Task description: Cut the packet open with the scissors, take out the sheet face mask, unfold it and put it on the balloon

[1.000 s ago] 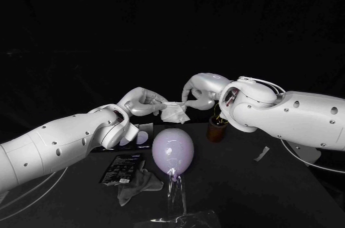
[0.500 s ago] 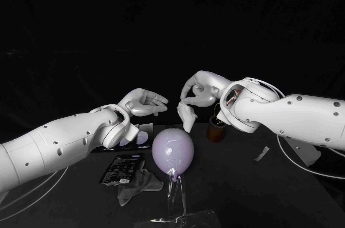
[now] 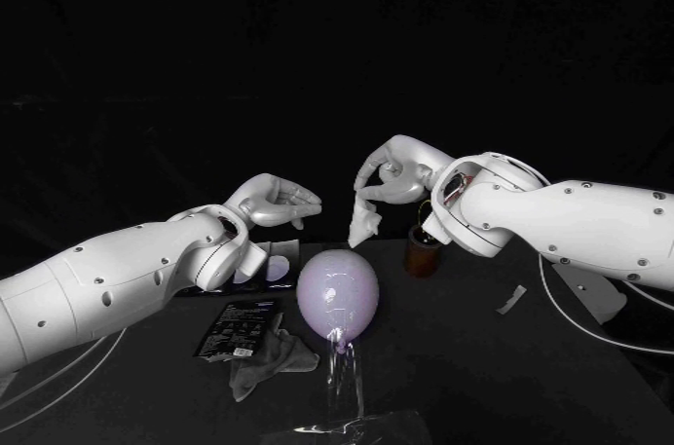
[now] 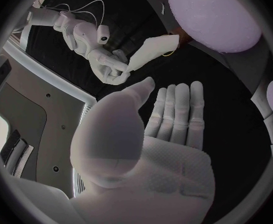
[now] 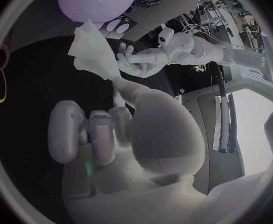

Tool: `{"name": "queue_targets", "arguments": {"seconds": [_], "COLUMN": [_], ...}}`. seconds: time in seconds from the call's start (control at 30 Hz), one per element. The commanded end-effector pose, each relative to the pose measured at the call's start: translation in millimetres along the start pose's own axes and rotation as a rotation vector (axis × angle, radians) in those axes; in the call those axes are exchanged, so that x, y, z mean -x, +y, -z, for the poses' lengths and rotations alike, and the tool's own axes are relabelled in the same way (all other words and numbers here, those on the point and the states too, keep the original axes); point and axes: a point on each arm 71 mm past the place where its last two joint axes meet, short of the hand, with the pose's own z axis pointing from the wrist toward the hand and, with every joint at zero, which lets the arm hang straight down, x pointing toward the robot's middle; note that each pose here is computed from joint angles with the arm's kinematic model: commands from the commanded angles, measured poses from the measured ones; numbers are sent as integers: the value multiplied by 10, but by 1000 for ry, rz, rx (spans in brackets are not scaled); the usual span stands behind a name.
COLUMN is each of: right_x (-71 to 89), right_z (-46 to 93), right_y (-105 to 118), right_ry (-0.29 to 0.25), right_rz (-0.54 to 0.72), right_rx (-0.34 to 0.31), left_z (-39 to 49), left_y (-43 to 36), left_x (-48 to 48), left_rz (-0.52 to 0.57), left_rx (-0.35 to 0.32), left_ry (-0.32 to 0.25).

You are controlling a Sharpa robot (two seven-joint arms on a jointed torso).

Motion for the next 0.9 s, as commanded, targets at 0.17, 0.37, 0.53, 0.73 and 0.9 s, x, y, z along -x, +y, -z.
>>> {"name": "queue_targets", "arguments": {"seconds": [0.17, 0.37, 0.53, 0.73, 0.9], "right_x": [-7, -35, -60, -87, -96], "right_z": [-16, -20, -11, 2, 23], "right_y": [-4, -9, 16, 62, 89], "right_ry": [-5, -7, -6, -10, -18], "right_rz": [-36, -40, -44, -51, -58], "right_rx": [-16, -22, -14, 2, 15], "left_z": [87, 115, 87, 50, 30], "left_y": [-29, -72, -84, -96, -107], "left_x": [-114, -279, -362, -436, -501], "left_rz": [219, 403, 461, 487, 493], "left_rx": [79, 140, 171, 191, 210], "left_ry": [38, 98, 131, 159, 188]}}
